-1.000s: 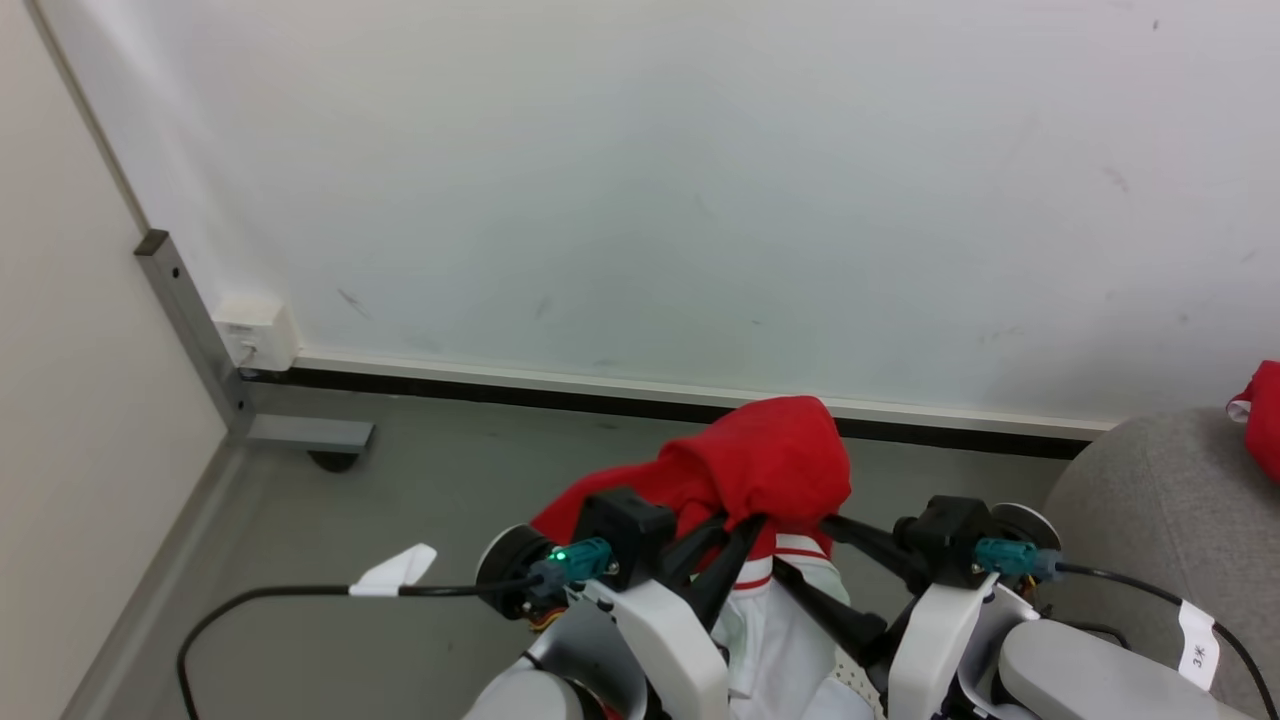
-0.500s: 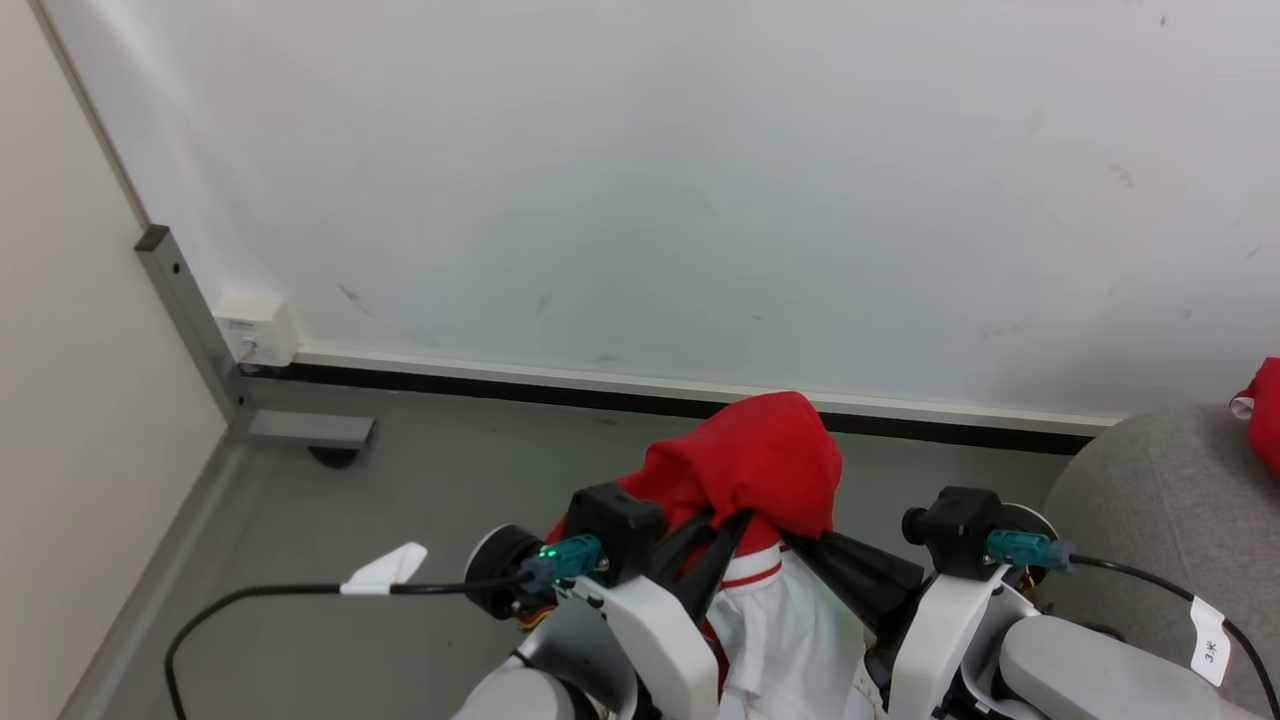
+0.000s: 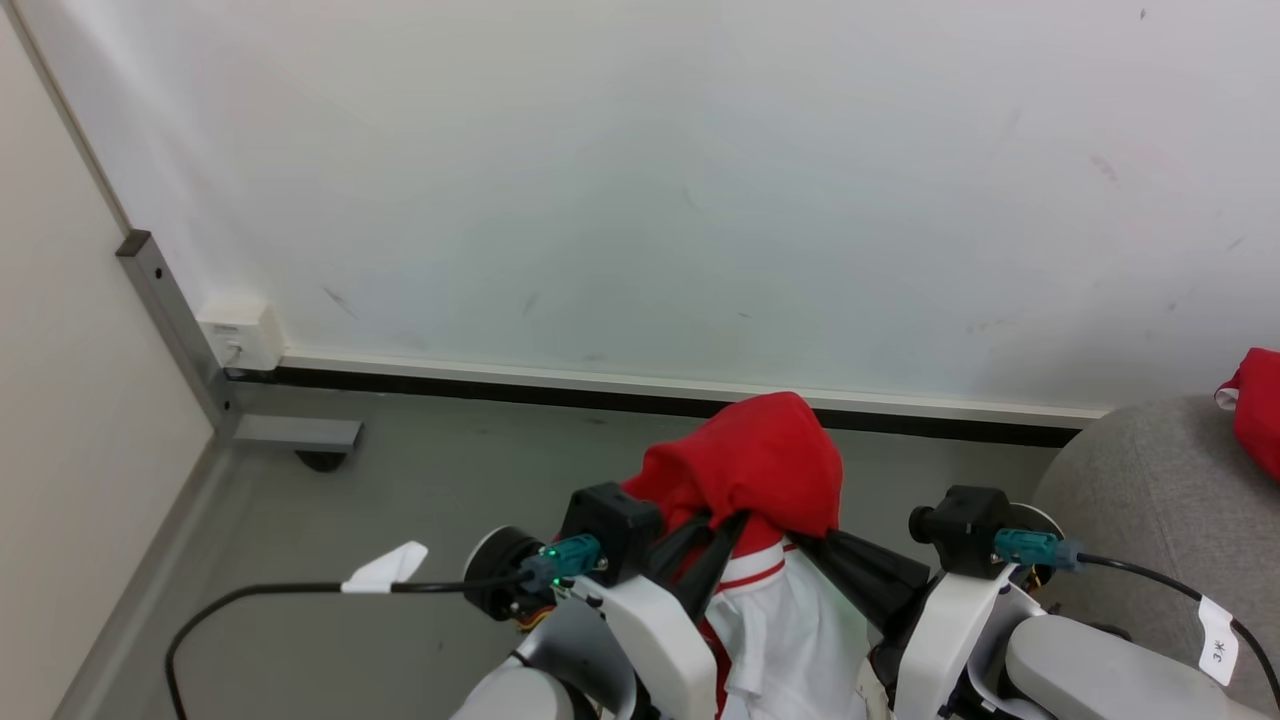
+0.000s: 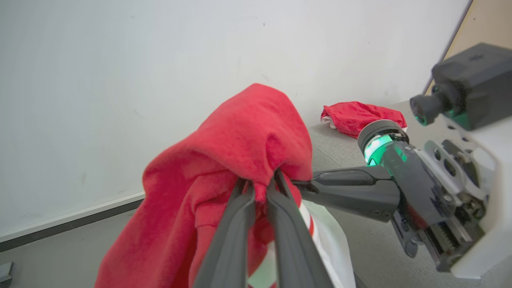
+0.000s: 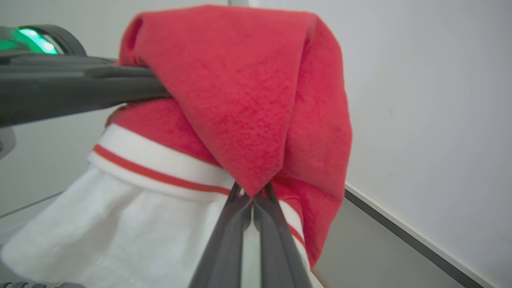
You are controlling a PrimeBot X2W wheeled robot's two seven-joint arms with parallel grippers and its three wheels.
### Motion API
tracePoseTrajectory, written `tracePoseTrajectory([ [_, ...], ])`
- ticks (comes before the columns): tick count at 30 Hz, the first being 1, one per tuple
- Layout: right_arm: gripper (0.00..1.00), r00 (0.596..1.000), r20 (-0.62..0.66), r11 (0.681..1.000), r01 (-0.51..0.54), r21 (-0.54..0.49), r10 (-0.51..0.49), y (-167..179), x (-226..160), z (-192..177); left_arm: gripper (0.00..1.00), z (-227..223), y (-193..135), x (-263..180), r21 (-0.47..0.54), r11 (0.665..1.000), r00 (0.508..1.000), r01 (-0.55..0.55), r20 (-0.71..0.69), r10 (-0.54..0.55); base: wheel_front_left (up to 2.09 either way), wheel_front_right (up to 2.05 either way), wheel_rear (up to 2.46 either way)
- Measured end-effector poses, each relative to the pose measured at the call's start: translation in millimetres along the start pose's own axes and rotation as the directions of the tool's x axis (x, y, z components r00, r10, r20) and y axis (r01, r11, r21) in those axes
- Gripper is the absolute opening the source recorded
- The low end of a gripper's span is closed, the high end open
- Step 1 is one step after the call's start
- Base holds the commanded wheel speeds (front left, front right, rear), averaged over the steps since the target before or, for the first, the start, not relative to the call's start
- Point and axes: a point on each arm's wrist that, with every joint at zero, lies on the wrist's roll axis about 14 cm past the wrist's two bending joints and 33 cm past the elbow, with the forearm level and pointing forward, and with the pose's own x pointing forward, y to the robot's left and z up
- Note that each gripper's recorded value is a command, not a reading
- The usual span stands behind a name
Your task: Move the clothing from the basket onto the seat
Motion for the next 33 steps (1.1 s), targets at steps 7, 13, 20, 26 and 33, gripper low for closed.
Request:
tracePoseTrajectory([
  [7, 0.0, 1.0, 0.013, 1.0, 0.014, 0.006, -0.014, -6.3, -2.5, 2.5, 0.0, -4.6, 4.6, 0.7, 0.004, 1.0, 1.0, -0.012, -0.011, 0.012, 0.0, 0.0, 0.0],
  [13, 0.0, 0.999, 0.026, 0.999, 0.035, 0.021, -0.035, -13.6, -5.7, 6.1, 1.0, -9.3, 5.8, 2.2, 0.009, 1.0, 1.0, -0.016, -0.02, 0.016, 0.0, 0.0, 0.0],
  [20, 0.0, 0.995, 0.032, 0.996, 0.092, 0.007, -0.092, -34.6, -18.3, 10.7, 1.0, -14.0, 2.9, 4.9, 0.014, 1.0, 1.0, -0.008, -0.027, 0.008, 0.0, 0.0, 0.0],
  [26, 0.0, 0.982, 0.061, 0.984, 0.179, -0.003, -0.179, -62.2, -40.4, 22.8, 1.0, -15.7, -6.8, 10.6, 0.012, 1.0, 1.0, 0.023, -0.019, -0.023, 0.0, 0.0, 0.0],
  [33, 0.0, 0.952, 0.103, 0.957, 0.29, -0.008, -0.288, -88.8, -77.0, 35.7, 1.0, -13.5, -27.3, 22.0, 0.015, 0.996, 0.996, 0.092, -0.007, -0.091, 0.0, 0.0, 0.0],
])
